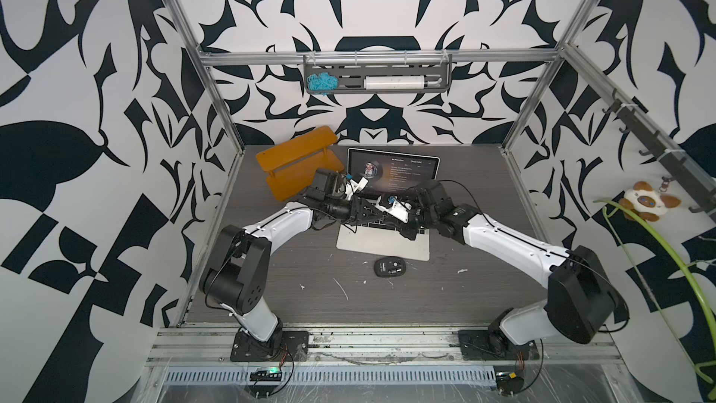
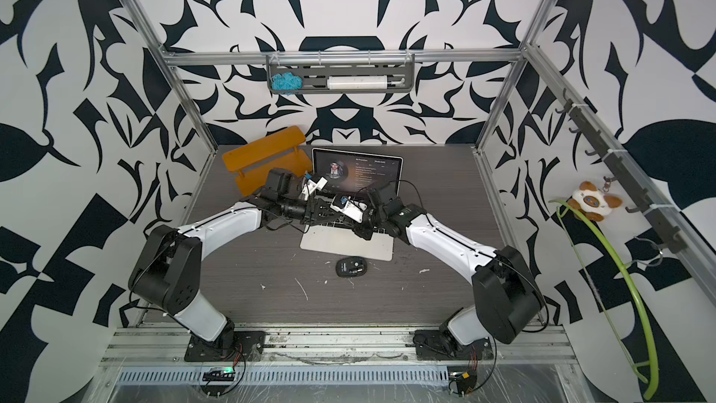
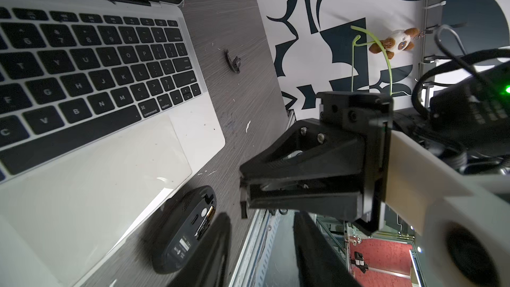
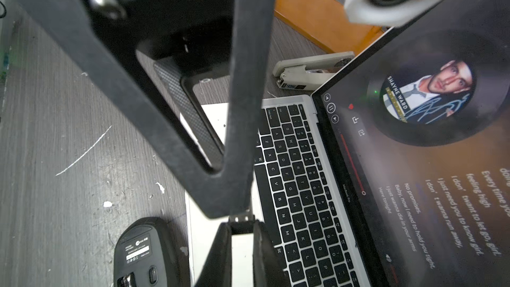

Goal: Remove the wireless mouse receiver from the laptop
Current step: Adjust the USB plug.

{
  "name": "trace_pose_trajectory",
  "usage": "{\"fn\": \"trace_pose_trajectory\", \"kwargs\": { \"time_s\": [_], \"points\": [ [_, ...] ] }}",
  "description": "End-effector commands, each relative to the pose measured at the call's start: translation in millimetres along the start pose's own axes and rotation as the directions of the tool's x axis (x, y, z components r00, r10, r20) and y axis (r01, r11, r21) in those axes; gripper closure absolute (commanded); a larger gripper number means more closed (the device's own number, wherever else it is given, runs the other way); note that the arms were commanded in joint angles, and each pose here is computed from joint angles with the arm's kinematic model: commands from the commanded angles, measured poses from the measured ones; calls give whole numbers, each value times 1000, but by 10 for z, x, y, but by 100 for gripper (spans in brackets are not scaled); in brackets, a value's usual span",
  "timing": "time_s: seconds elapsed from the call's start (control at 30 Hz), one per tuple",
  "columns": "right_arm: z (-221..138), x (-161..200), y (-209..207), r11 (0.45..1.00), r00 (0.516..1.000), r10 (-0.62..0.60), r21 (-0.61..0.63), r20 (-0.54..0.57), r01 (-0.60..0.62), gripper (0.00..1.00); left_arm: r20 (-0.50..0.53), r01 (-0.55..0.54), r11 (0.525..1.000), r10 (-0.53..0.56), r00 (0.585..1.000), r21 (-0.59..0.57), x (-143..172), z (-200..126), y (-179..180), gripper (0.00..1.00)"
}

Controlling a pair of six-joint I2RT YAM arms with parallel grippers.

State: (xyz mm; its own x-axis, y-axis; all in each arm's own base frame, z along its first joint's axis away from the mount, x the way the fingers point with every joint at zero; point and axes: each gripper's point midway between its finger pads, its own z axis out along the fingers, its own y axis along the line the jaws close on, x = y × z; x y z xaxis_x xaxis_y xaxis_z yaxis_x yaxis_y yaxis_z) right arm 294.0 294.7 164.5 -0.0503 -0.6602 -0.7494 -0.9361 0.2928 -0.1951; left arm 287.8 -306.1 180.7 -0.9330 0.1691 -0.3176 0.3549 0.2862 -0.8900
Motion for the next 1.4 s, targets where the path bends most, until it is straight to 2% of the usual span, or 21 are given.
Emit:
{"fn": "trace_pose_trajectory", "kwargs": {
  "time_s": [0.0,0.73,0.93,1.03,1.2,1.27,1.3,1.33,1.37],
  "points": [
    [-166,-340,-89,998,996,-43,44,84,39,100,-8,-14,1000,14,1000,12,-39,36,-12,59],
    [-122,-364,14,998,995,-67,10,71,66,100,-30,-16,1000,17,999,13,-21,52,13,78],
    [-100,-354,32,998,996,-67,4,65,67,100,-42,-10,1000,11,999,20,-9,58,18,89],
    [-82,-335,32,998,996,-66,4,59,66,100,-49,-8,1000,9,999,23,0,61,24,100],
    [-61,-345,25,998,996,-60,6,62,60,100,-60,8,999,-6,998,32,13,74,44,100],
    [-62,-357,12,998,996,-55,14,67,54,91,-62,7,999,-4,998,37,21,75,38,100],
    [-61,-355,0,998,996,-56,22,68,55,78,-64,6,999,-4,998,41,24,76,34,100],
    [-80,-369,-29,998,996,-58,43,73,55,60,-63,5,999,-3,998,42,21,72,31,100],
    [-96,-388,-46,997,995,-52,57,86,48,56,-59,4,999,-2,998,41,15,61,29,100]
  ]
}}
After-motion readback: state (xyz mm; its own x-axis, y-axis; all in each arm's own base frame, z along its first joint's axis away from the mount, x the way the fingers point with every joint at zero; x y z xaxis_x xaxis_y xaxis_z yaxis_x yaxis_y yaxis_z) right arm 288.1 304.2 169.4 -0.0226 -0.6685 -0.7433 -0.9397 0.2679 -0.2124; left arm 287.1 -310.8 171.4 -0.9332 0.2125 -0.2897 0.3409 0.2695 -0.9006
